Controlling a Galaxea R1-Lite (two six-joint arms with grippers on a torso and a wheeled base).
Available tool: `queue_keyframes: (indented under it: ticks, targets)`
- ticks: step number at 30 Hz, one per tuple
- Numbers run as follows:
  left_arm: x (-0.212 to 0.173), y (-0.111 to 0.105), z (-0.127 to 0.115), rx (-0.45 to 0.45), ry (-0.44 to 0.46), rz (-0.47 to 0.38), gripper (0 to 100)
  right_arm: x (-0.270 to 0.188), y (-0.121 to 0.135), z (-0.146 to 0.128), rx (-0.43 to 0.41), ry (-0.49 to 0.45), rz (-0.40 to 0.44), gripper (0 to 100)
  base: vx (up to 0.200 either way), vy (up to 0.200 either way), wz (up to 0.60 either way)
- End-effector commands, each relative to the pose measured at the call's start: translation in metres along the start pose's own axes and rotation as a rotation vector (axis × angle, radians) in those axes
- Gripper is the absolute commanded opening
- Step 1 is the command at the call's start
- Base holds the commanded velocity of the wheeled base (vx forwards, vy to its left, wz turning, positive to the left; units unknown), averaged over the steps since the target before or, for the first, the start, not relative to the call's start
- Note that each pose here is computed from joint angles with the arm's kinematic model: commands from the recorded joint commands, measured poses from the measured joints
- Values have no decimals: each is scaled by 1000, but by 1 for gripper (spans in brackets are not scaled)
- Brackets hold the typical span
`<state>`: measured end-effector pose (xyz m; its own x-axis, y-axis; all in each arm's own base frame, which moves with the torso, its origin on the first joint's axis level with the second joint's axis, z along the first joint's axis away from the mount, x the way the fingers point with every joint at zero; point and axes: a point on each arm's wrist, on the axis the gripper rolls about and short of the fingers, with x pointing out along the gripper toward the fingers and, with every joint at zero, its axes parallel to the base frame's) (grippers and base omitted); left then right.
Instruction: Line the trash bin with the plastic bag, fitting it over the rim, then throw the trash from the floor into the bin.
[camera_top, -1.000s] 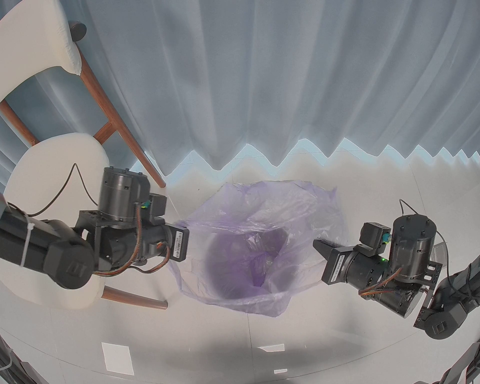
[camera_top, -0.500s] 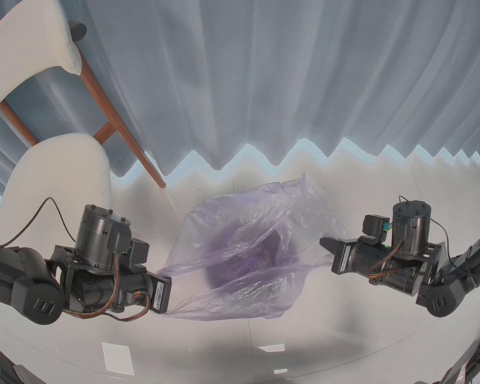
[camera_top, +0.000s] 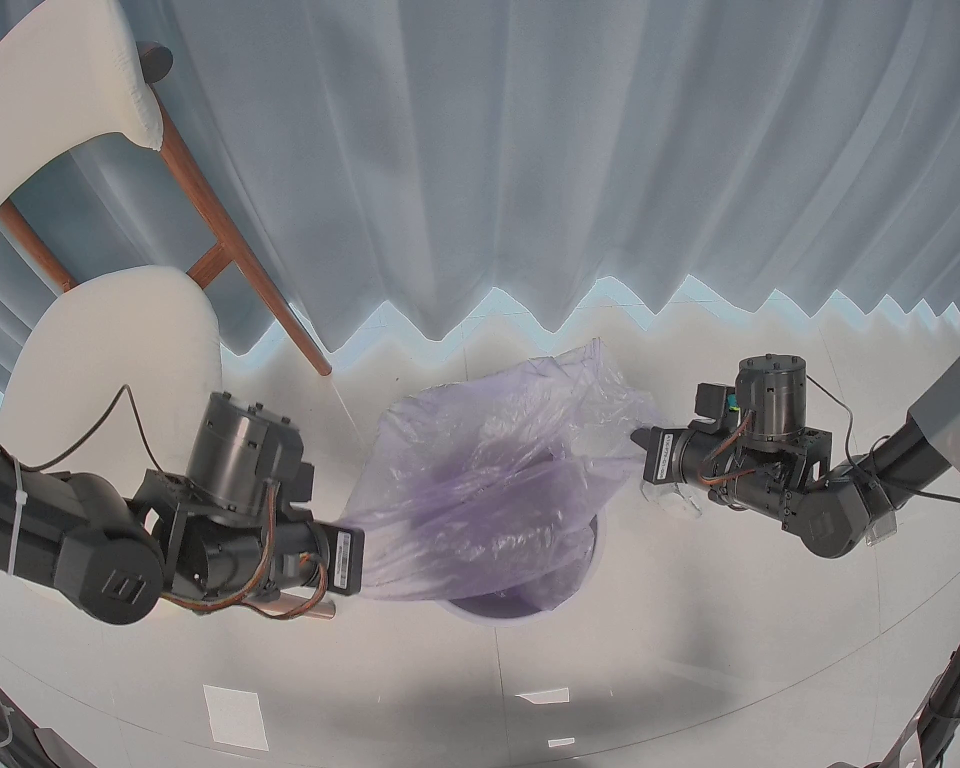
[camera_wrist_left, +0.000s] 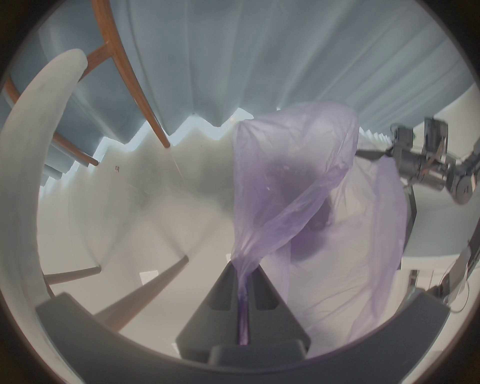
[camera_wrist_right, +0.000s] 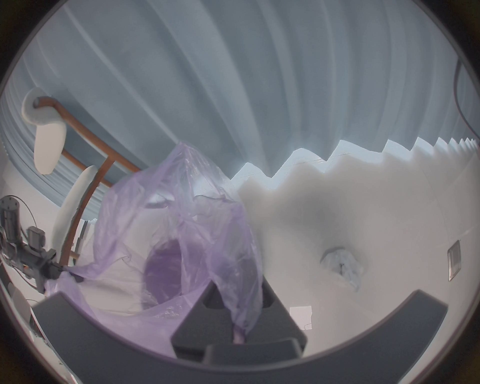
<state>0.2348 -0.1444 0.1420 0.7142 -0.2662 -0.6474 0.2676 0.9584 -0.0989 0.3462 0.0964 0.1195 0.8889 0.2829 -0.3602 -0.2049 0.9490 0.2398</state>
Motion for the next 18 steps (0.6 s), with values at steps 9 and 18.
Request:
queue_keyframes:
  ticks: [9,18]
  targets:
    - [36,6,30,-63,-33,51,0,29,-40,12,24,-71,-82,0,0,0,0]
    - [45,0,26,-43,-15,63,0,39,-43,2,44,-138,-34,100,0,0,0]
